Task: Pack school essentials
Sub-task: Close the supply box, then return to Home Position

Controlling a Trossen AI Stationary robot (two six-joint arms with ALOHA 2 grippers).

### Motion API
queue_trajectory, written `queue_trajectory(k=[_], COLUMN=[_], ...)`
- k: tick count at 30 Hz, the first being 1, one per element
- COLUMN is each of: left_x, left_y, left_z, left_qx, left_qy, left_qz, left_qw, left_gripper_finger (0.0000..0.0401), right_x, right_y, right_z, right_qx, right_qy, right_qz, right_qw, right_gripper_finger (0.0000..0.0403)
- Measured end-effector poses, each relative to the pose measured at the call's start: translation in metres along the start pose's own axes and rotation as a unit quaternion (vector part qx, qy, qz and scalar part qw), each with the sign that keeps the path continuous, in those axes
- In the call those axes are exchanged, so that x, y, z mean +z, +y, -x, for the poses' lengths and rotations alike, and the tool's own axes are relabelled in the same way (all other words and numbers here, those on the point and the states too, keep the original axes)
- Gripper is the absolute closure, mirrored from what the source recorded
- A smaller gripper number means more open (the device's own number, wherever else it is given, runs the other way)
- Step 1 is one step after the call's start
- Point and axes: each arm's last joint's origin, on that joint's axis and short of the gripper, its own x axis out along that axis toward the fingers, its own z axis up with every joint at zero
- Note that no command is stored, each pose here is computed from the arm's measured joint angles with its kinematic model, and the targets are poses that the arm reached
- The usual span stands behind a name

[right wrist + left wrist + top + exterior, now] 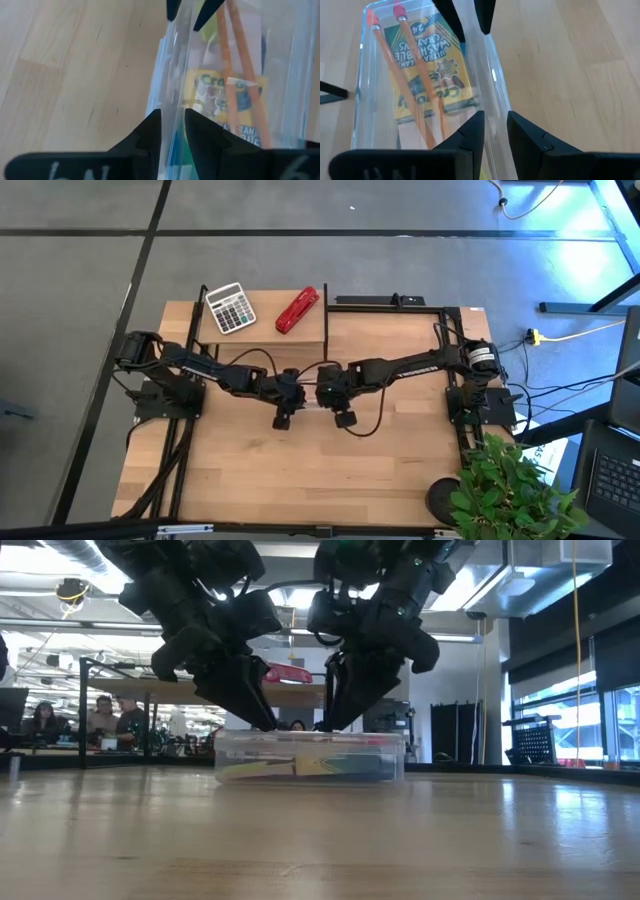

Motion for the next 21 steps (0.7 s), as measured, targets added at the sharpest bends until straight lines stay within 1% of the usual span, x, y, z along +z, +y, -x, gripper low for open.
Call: queue_trajectory(k=[7, 14, 18, 21], left_x=[0.002, 0.007, 0.012, 0.017], left_y=[0.0, 0.002, 0.003, 0.006], left_z=[0.003, 0.012, 0.027, 0.043], left_qx=[0.001, 0.002, 0.004, 0.018], left_qy=[-0.006, -0.022, -0.044, -0.065], left_qz=[0.013, 0.016, 0.027, 0.03], left_qw=[1.0, 1.0, 0.999, 0.997], left_gripper_finger=[0.0324, 0.0323, 0.0323, 0.0323], right_x=[-0.002, 0.002, 0.004, 0.004], right_y=[0.001, 0.0, 0.0, -0.001], right_z=[0.003, 0.019, 0.033, 0.041], right_qx=[0.003, -0.003, -0.006, -0.022], right_qy=[0.01, -0.012, -0.024, -0.023], right_qz=[0.0, 0.0, 0.0, 0.0], right_qw=[1.0, 1.0, 1.0, 0.999], right_gripper_finger=[0.0313, 0.0313, 0.0313, 0.0313])
